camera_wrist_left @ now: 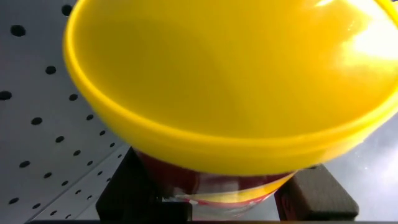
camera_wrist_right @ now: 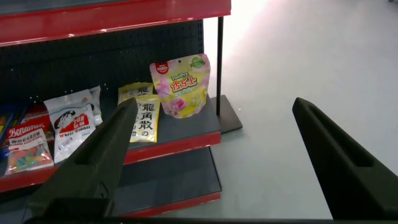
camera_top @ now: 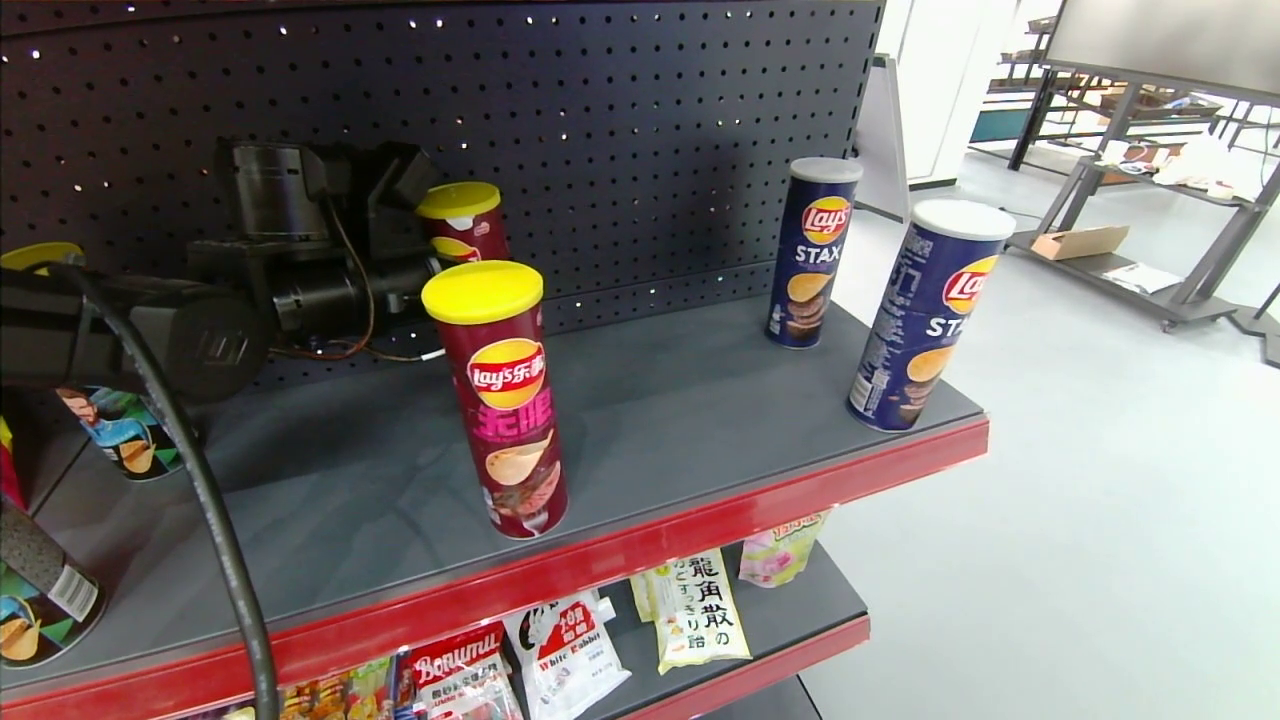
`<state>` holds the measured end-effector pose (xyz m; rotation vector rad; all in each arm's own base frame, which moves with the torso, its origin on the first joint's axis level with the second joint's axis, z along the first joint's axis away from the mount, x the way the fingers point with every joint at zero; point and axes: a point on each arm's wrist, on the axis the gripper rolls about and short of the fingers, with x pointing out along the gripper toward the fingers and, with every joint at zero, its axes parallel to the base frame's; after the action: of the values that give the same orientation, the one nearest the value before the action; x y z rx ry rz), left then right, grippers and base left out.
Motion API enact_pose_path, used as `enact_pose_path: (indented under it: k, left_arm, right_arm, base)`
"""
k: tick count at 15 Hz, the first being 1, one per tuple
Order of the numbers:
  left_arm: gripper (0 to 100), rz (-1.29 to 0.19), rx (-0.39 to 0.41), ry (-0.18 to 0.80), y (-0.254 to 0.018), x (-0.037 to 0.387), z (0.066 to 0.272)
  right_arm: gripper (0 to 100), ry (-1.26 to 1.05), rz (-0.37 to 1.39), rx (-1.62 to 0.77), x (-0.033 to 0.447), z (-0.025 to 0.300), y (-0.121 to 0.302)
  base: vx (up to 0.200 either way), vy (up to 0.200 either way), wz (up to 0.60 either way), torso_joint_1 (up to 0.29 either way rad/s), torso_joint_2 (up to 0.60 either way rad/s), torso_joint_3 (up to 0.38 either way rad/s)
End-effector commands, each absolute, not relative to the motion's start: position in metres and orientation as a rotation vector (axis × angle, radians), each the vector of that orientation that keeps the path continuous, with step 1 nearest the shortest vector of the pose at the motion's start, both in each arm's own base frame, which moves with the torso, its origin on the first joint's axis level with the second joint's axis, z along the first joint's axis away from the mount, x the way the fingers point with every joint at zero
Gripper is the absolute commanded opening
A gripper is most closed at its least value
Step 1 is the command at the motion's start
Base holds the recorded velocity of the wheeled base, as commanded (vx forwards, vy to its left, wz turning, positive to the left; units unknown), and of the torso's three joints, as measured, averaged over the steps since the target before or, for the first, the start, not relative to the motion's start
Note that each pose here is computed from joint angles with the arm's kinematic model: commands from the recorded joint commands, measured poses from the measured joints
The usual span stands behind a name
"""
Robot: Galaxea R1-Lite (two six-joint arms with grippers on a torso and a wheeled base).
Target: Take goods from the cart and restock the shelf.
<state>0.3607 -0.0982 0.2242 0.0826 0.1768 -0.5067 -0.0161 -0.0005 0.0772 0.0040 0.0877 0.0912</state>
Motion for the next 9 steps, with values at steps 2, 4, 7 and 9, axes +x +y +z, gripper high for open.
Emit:
enact_pose_path:
  k: [2,4,7,9]
  left_arm:
    - [0,-0.507,0.083,0.19,-0.0984,0.3606,0.2202]
    - [100,-0.509,0.083,0.196,-0.0988,0.3598,0.2173]
    - [100,-0.508,0.083,0.193,-0.0986,0.3593,0.2172]
    - [100,-0.508,0.083,0.188,-0.0984,0.3583,0.2189]
  right_arm:
    - [100,0.089,0.093,0.004,-0.016,0.0772,-0.0004]
    - [100,0.089,0.092,0.004,-0.016,0.0772,-0.0005]
    - [100,0.089,0.092,0.004,-0.016,0.0772,-0.0005]
    - [100,0.089,0.092,0.004,-0.016,0.0772,-0.0005]
  base:
    - [0.0,0.0,0.0,0.0,0.0,0.0]
    - [0.0,0.0,0.0,0.0,0.0,0.0]
    - [0.0,0.0,0.0,0.0,0.0,0.0]
    - [0.0,0.0,0.0,0.0,0.0,0.0]
